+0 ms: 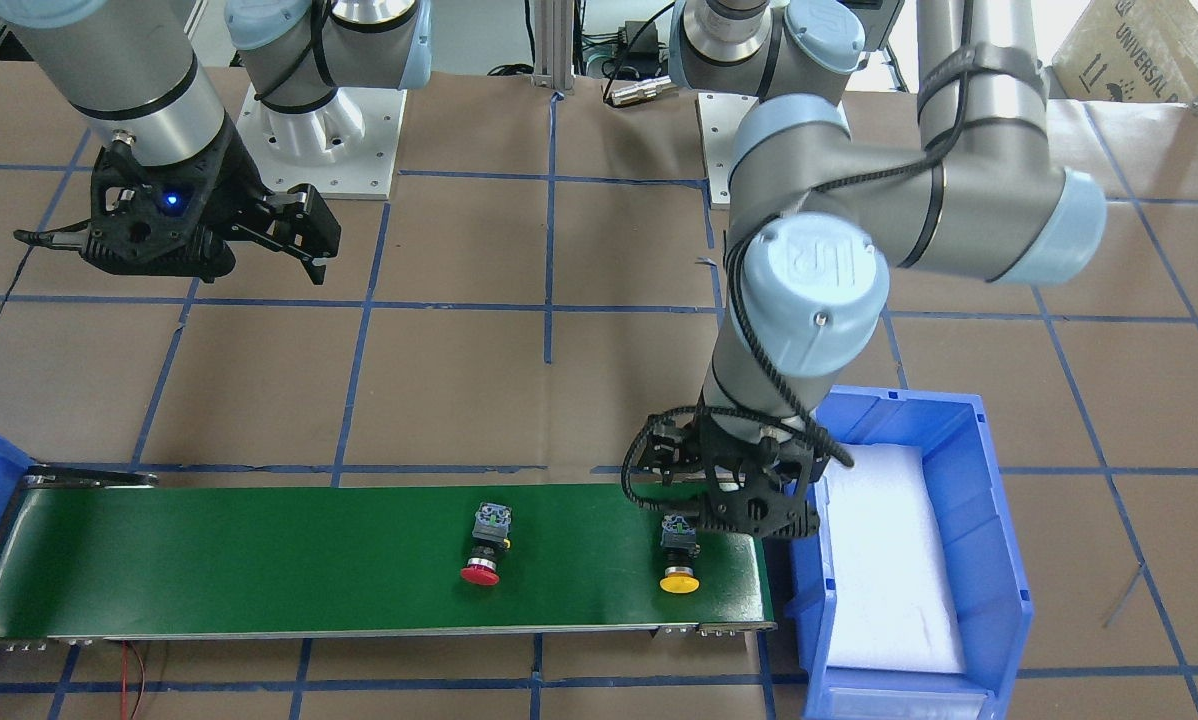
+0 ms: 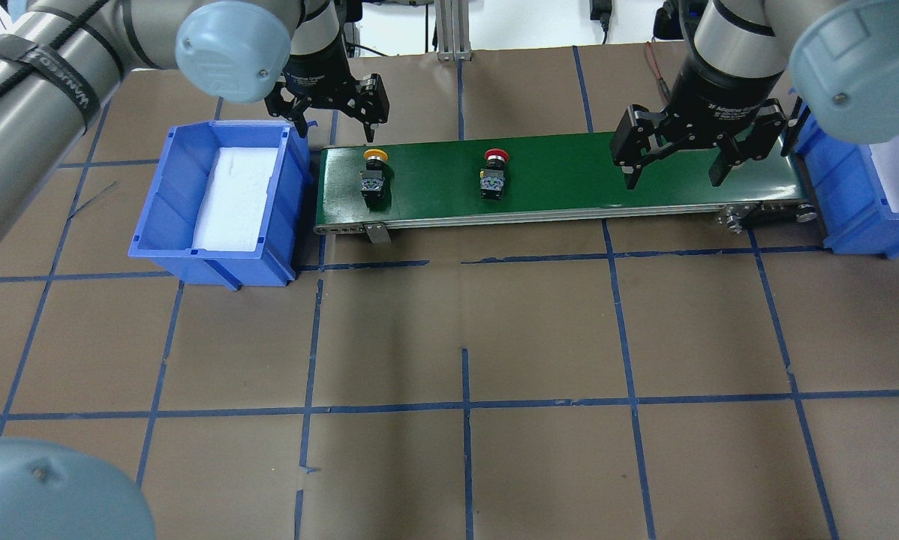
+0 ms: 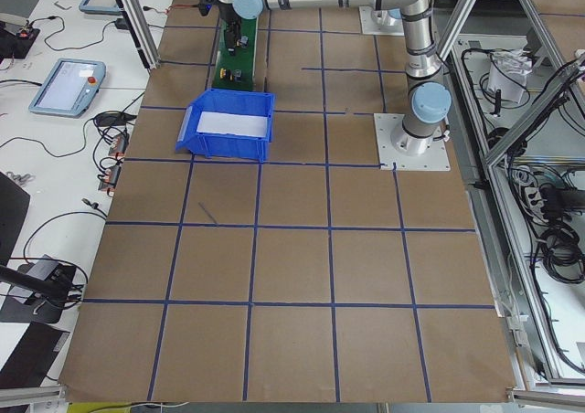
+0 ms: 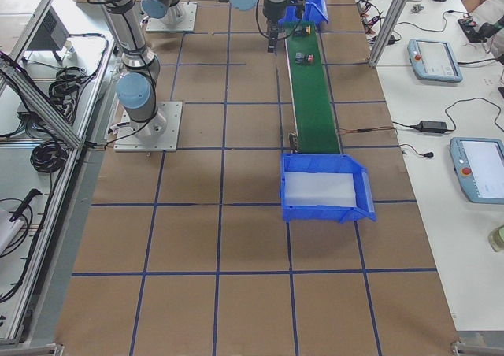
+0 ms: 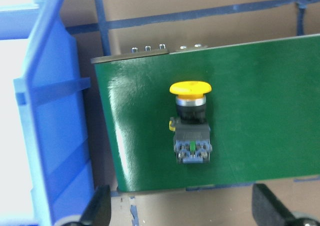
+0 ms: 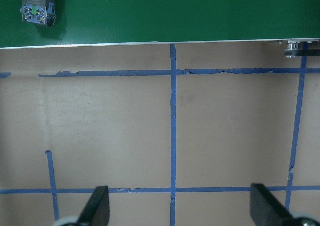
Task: Transport two buttons from left to right
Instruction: 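Withdraw the left gripper beside the bin while the belt carries both buttons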
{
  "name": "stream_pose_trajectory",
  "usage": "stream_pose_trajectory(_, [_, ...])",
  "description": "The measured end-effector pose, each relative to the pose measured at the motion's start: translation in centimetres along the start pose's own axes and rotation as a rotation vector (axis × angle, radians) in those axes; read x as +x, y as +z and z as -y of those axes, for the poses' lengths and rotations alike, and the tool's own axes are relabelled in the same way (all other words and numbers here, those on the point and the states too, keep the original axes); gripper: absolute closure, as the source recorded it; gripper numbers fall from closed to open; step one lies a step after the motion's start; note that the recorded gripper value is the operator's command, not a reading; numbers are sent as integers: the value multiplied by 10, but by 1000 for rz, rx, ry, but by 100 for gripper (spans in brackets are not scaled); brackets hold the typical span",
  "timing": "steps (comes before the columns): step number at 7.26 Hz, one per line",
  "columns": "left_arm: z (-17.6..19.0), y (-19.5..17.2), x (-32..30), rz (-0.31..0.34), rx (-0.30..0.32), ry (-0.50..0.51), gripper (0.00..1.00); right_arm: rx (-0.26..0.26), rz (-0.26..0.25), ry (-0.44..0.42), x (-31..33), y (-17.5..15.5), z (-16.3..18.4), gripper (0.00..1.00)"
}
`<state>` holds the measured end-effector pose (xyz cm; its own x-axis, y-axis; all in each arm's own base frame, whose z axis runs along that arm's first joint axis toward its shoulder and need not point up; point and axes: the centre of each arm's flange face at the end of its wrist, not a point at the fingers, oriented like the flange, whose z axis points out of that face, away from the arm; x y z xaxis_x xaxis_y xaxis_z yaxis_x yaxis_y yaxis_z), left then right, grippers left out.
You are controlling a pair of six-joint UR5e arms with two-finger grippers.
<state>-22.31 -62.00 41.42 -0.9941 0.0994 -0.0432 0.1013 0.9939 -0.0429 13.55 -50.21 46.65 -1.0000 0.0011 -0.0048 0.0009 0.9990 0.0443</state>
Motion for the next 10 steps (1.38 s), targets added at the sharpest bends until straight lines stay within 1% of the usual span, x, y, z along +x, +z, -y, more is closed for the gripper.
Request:
stream_pose_trajectory(1, [-24, -28, -2, -1, 38, -1, 0, 4, 1, -1, -1, 0, 1, 0])
stream_pose_trajectory(2, [-45, -44, -6, 2, 56, -4, 0, 6, 1, -2, -1, 0, 1, 0])
stream_pose_trajectory(5, [-100, -38, -17, 7, 26, -18, 0, 4, 0, -2, -1, 0, 1, 0])
stream_pose_trajectory(7, [-116, -41, -25, 9, 24, -25, 0, 4, 0, -3, -1, 1, 1, 0])
stream_pose_trajectory(10, [-120, -42, -28, 13, 18, -7, 0, 3, 0, -2, -1, 1, 1, 0])
